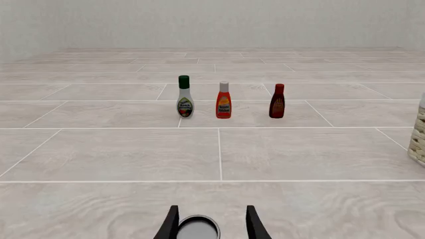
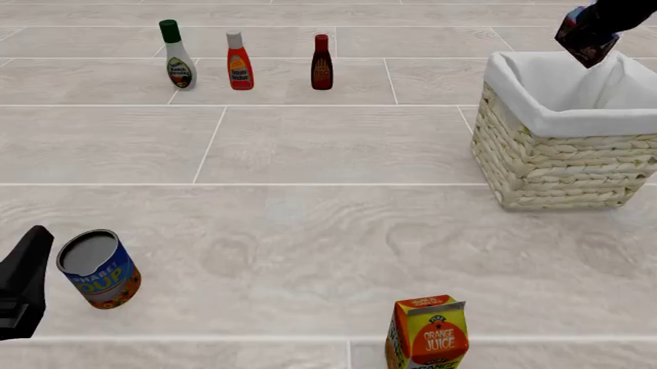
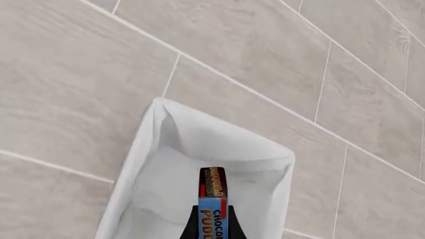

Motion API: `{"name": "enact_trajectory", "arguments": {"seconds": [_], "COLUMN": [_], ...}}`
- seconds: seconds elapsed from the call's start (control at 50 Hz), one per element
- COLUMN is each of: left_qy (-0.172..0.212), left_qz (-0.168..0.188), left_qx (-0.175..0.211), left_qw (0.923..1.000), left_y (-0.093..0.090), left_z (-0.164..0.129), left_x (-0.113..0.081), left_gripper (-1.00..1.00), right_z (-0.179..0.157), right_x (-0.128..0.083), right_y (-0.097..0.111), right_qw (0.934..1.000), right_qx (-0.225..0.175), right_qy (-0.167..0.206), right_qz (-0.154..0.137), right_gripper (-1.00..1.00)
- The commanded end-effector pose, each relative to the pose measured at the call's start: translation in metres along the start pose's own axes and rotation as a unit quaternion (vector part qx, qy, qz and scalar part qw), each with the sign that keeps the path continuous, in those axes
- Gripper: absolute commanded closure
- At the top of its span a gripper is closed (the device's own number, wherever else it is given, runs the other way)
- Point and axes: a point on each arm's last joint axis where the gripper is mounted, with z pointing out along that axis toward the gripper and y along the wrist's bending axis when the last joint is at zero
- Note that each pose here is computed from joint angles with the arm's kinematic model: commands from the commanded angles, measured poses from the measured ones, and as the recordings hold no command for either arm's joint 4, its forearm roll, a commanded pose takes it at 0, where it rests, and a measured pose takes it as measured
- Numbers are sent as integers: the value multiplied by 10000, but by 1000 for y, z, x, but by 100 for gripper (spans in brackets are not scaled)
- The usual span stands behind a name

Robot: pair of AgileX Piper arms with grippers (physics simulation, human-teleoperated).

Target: Pick the chocolate pudding and place it in the basket.

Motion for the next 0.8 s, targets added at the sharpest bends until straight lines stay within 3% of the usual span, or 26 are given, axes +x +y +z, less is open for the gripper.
{"name": "enact_trajectory", "arguments": {"seconds": [0.02, 0.8], "left_qy": [-3, -1], "left_qz": [2, 0], "left_qx": [-5, -5], "left_qw": [10000, 10000], "left_y": [0, 0], "left_z": [-1, -1], "left_x": [1, 1], "left_gripper": [-100, -100], "right_z": [15, 51], "right_x": [10, 31], "right_y": [-3, 3], "right_qw": [9999, 9991], "right_qx": [-4, -167], "right_qy": [110, 395], "right_qz": [20, -23], "right_gripper": [100, 100]}}
